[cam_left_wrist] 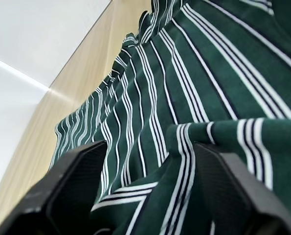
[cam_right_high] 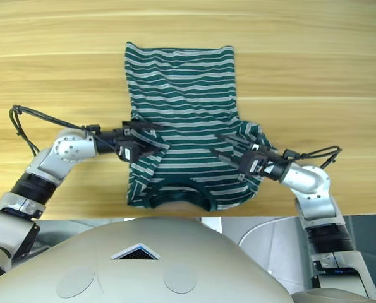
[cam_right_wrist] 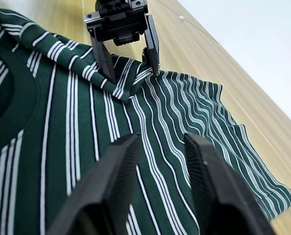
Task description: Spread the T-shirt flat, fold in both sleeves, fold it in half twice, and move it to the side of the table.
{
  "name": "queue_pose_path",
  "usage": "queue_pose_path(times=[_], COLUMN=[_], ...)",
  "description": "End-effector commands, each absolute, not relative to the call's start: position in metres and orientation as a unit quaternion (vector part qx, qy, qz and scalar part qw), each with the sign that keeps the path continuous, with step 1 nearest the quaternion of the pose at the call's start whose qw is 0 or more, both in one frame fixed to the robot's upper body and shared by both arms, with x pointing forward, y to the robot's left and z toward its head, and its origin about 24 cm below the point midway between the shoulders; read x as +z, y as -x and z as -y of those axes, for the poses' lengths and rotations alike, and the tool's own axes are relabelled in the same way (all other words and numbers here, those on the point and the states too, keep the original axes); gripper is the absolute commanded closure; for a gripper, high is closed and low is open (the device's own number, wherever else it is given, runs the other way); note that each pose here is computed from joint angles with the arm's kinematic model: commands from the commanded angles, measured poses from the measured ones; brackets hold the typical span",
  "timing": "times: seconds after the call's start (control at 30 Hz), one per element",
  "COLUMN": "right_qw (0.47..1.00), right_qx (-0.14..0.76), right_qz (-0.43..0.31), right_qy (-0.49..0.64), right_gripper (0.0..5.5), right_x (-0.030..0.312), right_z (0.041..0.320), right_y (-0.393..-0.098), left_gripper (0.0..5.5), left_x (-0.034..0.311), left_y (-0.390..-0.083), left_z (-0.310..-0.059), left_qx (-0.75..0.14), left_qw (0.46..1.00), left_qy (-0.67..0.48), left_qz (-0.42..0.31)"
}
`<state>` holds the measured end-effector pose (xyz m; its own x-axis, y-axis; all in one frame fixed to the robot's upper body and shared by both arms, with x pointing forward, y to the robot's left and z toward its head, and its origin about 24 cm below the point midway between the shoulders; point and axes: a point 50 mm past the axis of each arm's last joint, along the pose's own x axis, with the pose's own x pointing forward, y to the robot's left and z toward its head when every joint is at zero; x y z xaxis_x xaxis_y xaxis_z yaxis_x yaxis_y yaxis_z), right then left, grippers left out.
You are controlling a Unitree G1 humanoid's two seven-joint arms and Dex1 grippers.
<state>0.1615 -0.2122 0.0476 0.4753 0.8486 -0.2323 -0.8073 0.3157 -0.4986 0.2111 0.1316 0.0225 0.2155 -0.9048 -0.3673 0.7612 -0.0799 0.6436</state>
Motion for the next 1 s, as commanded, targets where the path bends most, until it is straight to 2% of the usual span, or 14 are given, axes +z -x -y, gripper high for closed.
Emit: queue_pose_path(times=[0.03,0.1,0.2,0.27,0.37,0.47,0.6,1.0], right_qw=[0.843,0.863,0.866,0.839,0.793,0.761,0.746,0.74], right_qx=[0.451,0.392,0.313,0.255,0.26,0.296,0.343,0.385], right_qz=[0.072,0.075,0.034,-0.043,-0.114,-0.154,-0.173,-0.18], right_qy=[0.284,0.309,0.389,0.48,0.539,0.555,0.545,0.522], right_gripper=[3.02,2.68,2.21,1.85,1.37,1.34,1.34,1.34], right_x=[0.066,0.077,0.084,0.081,0.077,0.069,0.057,0.039], right_z=[0.22,0.239,0.272,0.305,0.328,0.331,0.324,0.308], right_y=[-0.181,-0.19,-0.199,-0.196,-0.174,-0.156,-0.14,-0.136], left_gripper=[1.61,1.31,0.89,0.57,0.17,0.11,0.11,0.11], left_x=[0.032,0.037,0.04,0.039,0.037,0.035,0.035,0.032], left_y=[-0.223,-0.231,-0.235,-0.237,-0.237,-0.238,-0.238,-0.234], left_z=[-0.136,-0.139,-0.141,-0.141,-0.14,-0.14,-0.141,-0.14], left_qx=[-0.586,-0.563,-0.542,-0.536,-0.532,-0.527,-0.525,-0.533], left_qw=[0.691,0.703,0.715,0.718,0.722,0.725,0.726,0.723], left_qy=[-0.41,-0.418,-0.422,-0.423,-0.423,-0.424,-0.425,-0.42], left_qz=[0.108,0.119,0.13,0.132,0.132,0.131,0.132,0.131])
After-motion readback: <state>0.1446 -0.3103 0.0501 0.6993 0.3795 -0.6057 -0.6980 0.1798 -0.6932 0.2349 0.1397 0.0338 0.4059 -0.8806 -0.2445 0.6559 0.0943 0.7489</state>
